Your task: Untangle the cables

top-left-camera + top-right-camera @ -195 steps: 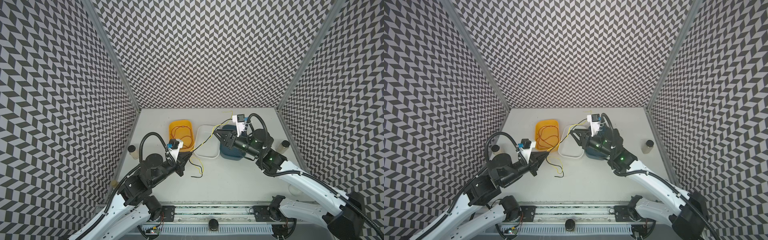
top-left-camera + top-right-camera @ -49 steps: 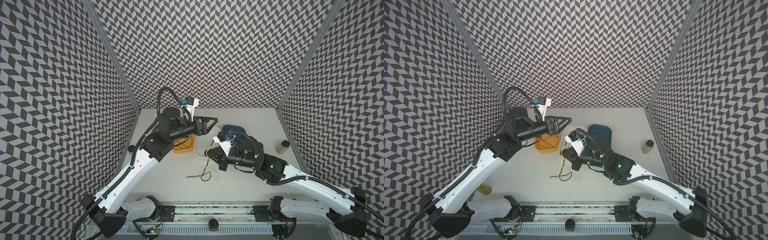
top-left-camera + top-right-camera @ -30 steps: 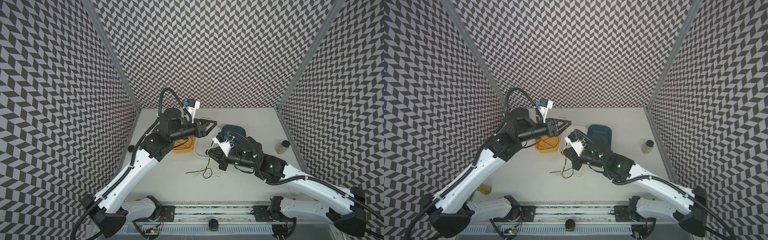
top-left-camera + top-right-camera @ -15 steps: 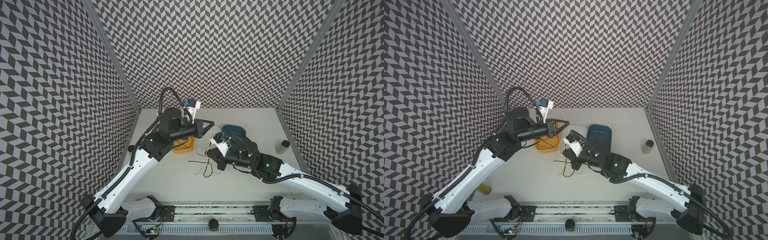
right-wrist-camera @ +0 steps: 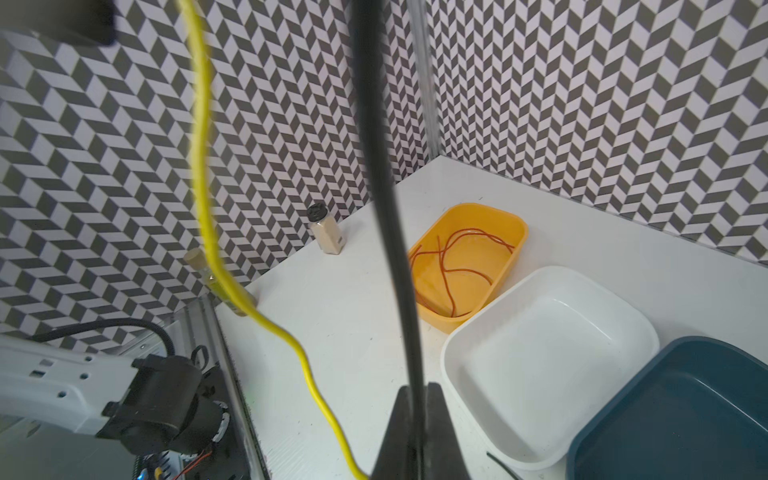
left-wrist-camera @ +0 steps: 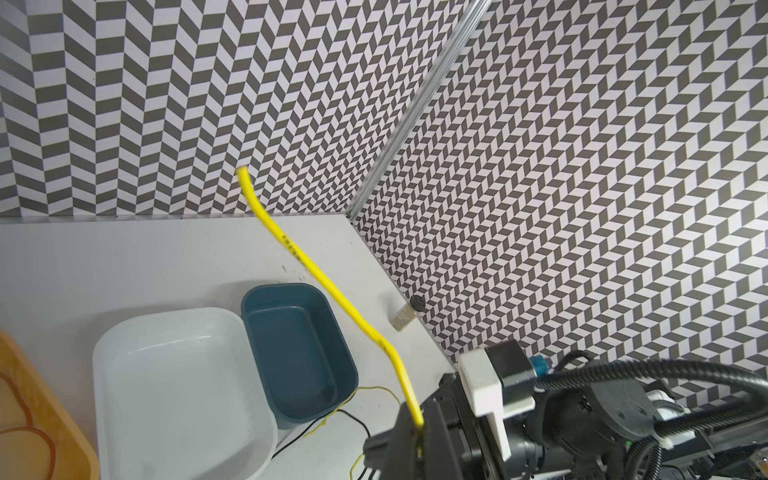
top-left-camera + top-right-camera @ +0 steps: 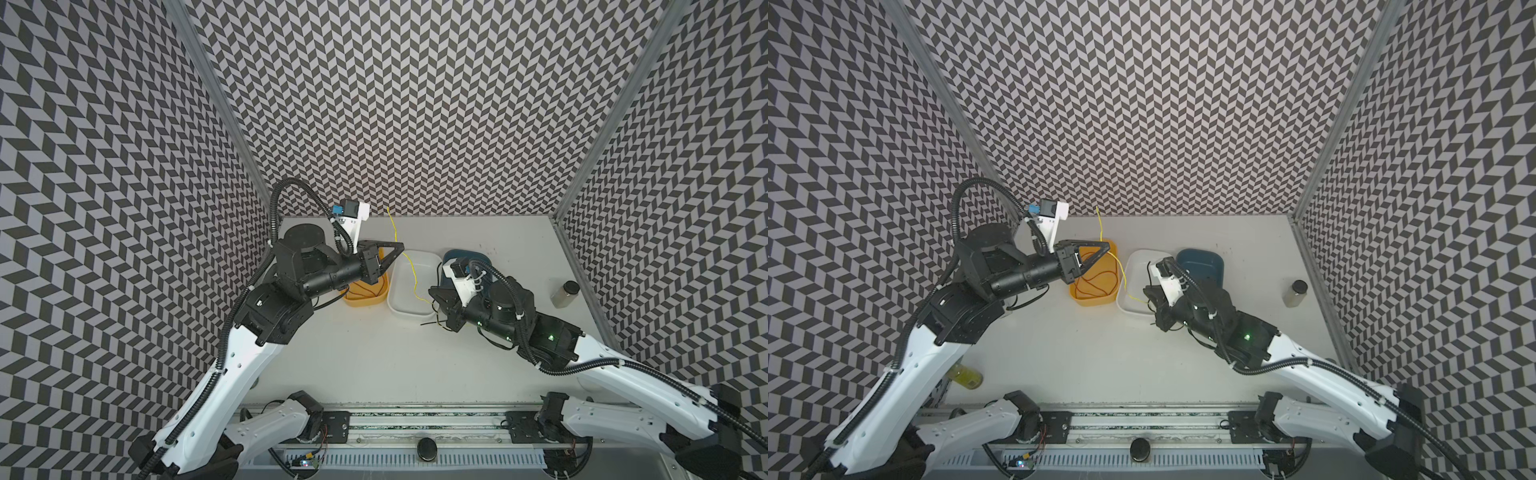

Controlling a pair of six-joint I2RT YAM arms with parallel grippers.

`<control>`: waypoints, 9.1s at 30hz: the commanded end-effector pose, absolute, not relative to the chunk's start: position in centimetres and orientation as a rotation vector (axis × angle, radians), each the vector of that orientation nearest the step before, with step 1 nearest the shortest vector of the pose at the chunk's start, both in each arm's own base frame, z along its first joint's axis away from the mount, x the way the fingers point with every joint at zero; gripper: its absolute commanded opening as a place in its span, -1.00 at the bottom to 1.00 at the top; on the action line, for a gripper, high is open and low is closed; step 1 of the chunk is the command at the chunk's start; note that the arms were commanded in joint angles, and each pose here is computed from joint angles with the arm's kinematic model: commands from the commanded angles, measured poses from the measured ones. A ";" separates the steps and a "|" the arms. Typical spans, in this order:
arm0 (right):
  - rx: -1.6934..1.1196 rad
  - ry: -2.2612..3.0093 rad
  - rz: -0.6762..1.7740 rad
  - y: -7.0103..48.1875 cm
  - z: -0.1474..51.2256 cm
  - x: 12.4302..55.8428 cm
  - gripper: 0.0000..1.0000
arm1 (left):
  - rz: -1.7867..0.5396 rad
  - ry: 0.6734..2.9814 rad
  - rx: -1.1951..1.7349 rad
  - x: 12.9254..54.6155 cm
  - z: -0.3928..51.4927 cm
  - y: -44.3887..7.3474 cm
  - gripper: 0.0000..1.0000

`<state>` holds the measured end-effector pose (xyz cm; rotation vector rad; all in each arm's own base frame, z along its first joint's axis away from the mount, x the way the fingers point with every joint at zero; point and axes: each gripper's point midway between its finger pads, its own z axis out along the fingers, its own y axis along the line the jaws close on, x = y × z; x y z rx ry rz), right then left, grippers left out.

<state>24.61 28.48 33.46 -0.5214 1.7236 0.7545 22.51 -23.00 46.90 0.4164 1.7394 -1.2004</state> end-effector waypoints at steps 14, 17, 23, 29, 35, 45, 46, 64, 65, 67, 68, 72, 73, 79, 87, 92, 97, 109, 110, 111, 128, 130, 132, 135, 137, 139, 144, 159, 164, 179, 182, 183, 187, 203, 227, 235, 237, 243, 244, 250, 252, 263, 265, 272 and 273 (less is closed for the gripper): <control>-0.185 1.784 0.489 19.6 32.9 28.2 -1.00 | -0.985 1.587 0.396 16.3 53.2 -16.2 -1.00; -0.047 1.785 0.388 15.5 33.3 29.1 -1.00 | -0.902 1.571 0.395 14.5 53.7 -14.2 -1.00; 0.129 1.786 0.274 9.9 33.4 30.1 -1.00 | -0.664 1.564 0.308 13.0 53.0 -9.3 -1.00; 0.299 1.823 0.143 5.2 31.7 31.1 -1.00 | -0.399 1.498 0.149 12.1 53.8 -2.6 -1.00; 0.358 1.841 0.118 3.9 31.2 31.6 -1.00 | -0.356 1.387 0.084 10.0 56.5 1.8 -1.00; 0.548 1.843 0.011 -0.6 30.1 31.8 -1.00 | -0.415 1.312 0.148 8.7 59.4 3.9 -1.00; 0.556 1.839 -0.001 -1.0 30.1 31.8 -1.00 | -0.390 1.308 0.117 8.8 59.6 4.6 -1.00; 0.102 1.837 0.521 9.5 38.5 30.8 -1.00 | -0.444 1.411 0.286 12.4 58.7 -3.7 -1.00; 0.059 1.844 0.555 10.6 39.1 30.6 -1.00 | -0.433 1.419 0.289 12.6 58.4 -3.8 -1.00; -0.030 1.834 0.565 12.5 40.7 30.2 -1.00 | -0.413 1.437 0.282 13.0 57.7 -3.8 -1.00; -0.080 1.823 0.559 13.5 41.7 30.0 -1.00 | -0.407 1.445 0.284 13.1 57.3 -3.9 -1.00; -0.201 1.782 0.612 16.8 45.3 30.1 -1.00 | -0.383 1.475 0.291 13.4 56.2 -4.0 -1.00; -0.218 1.774 0.622 17.3 46.3 30.2 -1.00 | -0.381 1.480 0.295 13.4 56.1 -4.0 -1.00; -0.327 1.704 0.628 20.6 51.6 30.6 -1.00 | -0.386 1.474 0.318 12.9 56.3 -3.8 -1.00; -0.420 1.689 0.552 24.1 52.0 32.1 -1.00 | -0.392 1.486 0.354 12.6 56.3 -4.1 -1.00; -0.464 1.711 0.548 26.1 49.9 33.7 -1.00 | -0.414 1.464 0.353 12.1 56.9 -4.0 -1.00; -0.490 1.721 0.481 26.9 47.9 35.6 -1.00 | -0.453 1.458 0.373 11.6 57.1 -4.6 -1.00; -0.471 1.590 0.510 26.8 53.8 35.0 -1.00 | -0.461 1.442 0.358 11.2 57.2 -4.4 -1.00; -0.473 1.585 0.501 26.8 54.0 35.2 -1.00 | -0.462 1.444 0.360 11.2 57.1 -4.5 -1.00; -0.476 1.585 0.491 26.9 54.1 35.4 -1.00 | -0.462 1.444 0.362 11.2 57.1 -4.6 -1.00; -0.529 1.709 0.385 30.4 43.2 41.5 -1.00 | -0.495 1.403 0.277 10.2 58.4 -3.0 -1.00; -0.519 1.728 0.412 30.6 41.8 41.6 -1.00 | -0.488 1.389 0.250 10.2 58.6 -2.6 -1.00; -0.511 1.746 0.448 31.0 40.3 41.4 -1.00 | -0.492 1.377 0.244 10.0 58.8 -2.5 -1.00; -0.491 1.800 0.475 31.2 37.3 41.4 -1.00 | -0.505 1.370 0.245 9.9 59.0 -2.6 -1.00; -0.474 1.842 0.479 31.2 34.9 41.5 -1.00 | -0.509 1.365 0.244 9.7 59.2 -2.5 -1.00; -0.464 1.894 0.480 31.3 32.3 41.6 -1.00 | -0.509 1.364 0.242 9.7 59.2 -2.4 -1.00; -0.412 2.020 0.495 31.4 27.0 41.8 -1.00 | -0.518 1.370 0.245 9.7 58.9 -2.6 -1.00; -0.358 2.302 0.659 34.7 16.4 41.5 -1.00 | -0.494 1.380 0.243 10.1 58.7 -2.8 -1.00; -0.339 2.321 0.703 36.4 14.7 41.6 -1.00 | -0.484 1.391 0.248 10.6 58.3 -3.3 -1.00; -0.326 2.128 0.716 38.5 20.3 40.7 -1.00 | -0.464 1.401 0.258 11.1 57.8 -3.8 -1.00; -0.271 2.158 0.712 38.0 18.6 41.2 -1.00 | -0.469 1.413 0.268 11.3 57.5 -4.1 -1.00; -0.234 2.177 0.691 37.4 17.8 41.6 -1.00 | -0.471 1.415 0.273 11.3 57.5 -4.2 -1.00; -0.133 2.243 0.708 35.4 15.7 42.9 -1.00 | -0.474 1.428 0.280 11.5 57.1 -4.6 -1.00; -0.113 2.423 0.579 33.7 12.6 42.4 -0.32 | -0.497 1.462 0.319 12.1 56.4 -6.0 -1.00; -0.228 2.201 0.741 31.9 25.2 38.7 0.26 | -0.509 1.491 0.328 12.4 56.5 -6.6 -1.00; -0.284 1.960 1.178 33.8 32.3 32.3 0.31 | -0.568 1.483 0.349 12.3 56.8 -7.6 -1.00; -0.270 1.908 1.324 34.6 33.4 30.8 0.31 | -0.590 1.475 0.349 12.2 56.8 -7.9 -1.00; -0.029 1.796 1.670 35.1 34.7 29.0 0.37 | -0.664 1.451 0.341 11.9 56.9 -8.6 -1.00; 0.010 1.791 1.697 35.1 34.8 28.9 0.38 | -0.673 1.449 0.337 11.9 56.9 -8.6 -1.00; 0.170 1.692 1.732 34.1 35.8 29.0 0.45 | -0.747 1.438 0.340 11.3 56.9 -9.2 -1.00; 0.227 1.655 1.747 33.5 35.7 29.3 0.47 | -0.763 1.435 0.335 11.1 56.9 -9.2 -1.00; 0.335 1.472 1.919 33.8 36.7 30.3 0.53 | -0.880 1.397 0.326 9.5 57.3 -9.2 -1.00; 0.330 1.475 1.890 33.7 37.0 30.4 0.53 | -0.904 1.394 0.329 9.2 57.2 -9.3 -1.00; 0.385 1.397 1.782 32.1 38.0 31.7 0.53 | -0.982 1.389 0.332 8.3 57.0 -9.7 -1.00; 0.383 1.395 1.774 32.1 38.0 31.9 0.52 | -0.992 1.387 0.336 8.1 57.0 -9.7 -1.00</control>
